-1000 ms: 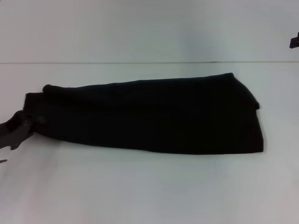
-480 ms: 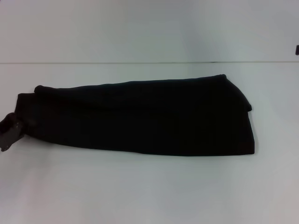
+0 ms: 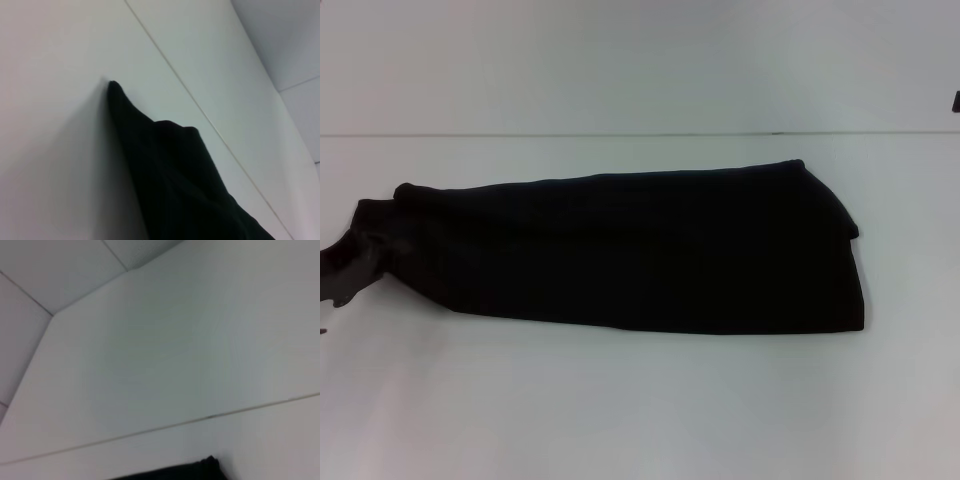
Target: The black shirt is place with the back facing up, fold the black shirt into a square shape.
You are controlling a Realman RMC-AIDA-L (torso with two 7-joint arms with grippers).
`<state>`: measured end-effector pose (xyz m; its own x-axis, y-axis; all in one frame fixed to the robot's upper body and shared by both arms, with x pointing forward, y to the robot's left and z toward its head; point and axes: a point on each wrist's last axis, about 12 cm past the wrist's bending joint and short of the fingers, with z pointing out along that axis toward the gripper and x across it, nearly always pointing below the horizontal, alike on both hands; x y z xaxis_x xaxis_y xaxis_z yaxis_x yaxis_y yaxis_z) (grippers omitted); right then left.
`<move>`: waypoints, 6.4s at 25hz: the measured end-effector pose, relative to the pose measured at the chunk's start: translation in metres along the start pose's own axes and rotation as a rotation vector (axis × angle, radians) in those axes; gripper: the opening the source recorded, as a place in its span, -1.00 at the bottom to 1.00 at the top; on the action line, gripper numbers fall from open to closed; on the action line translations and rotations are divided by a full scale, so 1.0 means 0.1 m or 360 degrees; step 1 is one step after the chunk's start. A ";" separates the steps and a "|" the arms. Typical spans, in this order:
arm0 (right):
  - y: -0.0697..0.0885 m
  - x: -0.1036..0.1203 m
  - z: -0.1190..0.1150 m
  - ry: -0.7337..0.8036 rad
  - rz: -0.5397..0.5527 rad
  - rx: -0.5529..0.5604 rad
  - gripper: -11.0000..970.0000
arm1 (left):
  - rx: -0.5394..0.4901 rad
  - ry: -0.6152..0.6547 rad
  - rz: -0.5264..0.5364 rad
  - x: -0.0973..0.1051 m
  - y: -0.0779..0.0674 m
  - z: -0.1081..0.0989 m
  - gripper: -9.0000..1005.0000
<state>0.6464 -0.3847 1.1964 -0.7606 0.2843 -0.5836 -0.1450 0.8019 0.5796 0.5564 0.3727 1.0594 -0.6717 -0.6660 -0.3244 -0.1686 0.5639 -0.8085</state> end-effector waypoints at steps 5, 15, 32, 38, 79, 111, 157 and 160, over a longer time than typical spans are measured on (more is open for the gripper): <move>-0.03 -0.08 -0.11 0.0010 0.0091 0.0028 0.23 | 0.0022 0.0025 0.0040 -0.05 -0.09 0.02 -0.85; 0.12 -0.28 -0.31 0.0246 0.0104 0.0159 0.24 | 0.0307 0.0213 0.0171 -0.16 -0.70 0.15 -0.85; 0.21 -0.31 -0.23 0.0254 0.0076 0.0144 0.23 | 0.0531 0.0649 0.0926 0.68 -2.22 1.30 -0.85; 0.24 -0.31 -0.16 0.0256 0.0047 0.0158 0.23 | 0.0430 0.0816 0.1349 1.24 -2.31 1.62 -0.85; 1.11 0.32 1.02 0.0599 -0.0664 -0.0083 0.23 | 0.0421 0.0476 0.0522 -0.04 -1.32 0.42 0.77; 1.48 0.88 1.70 0.0536 -0.1018 0.0003 -0.01 | 0.0412 0.0406 0.0459 0.02 -1.27 0.49 0.77; 0.89 0.37 1.29 0.0404 -0.0604 0.0574 -0.39 | 0.0455 0.0374 0.0377 0.06 -1.19 0.50 0.77; 0.85 0.40 1.18 0.0467 -0.0529 0.0475 -0.30 | 0.0455 0.0373 0.0380 0.06 -1.19 0.50 0.77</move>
<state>0.6779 -0.2433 1.1550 -0.8555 -0.1350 -0.4998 -0.2545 0.9504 0.1788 0.6088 0.2770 1.1290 -0.8188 -0.3861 -0.4248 0.1952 0.5087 -0.8385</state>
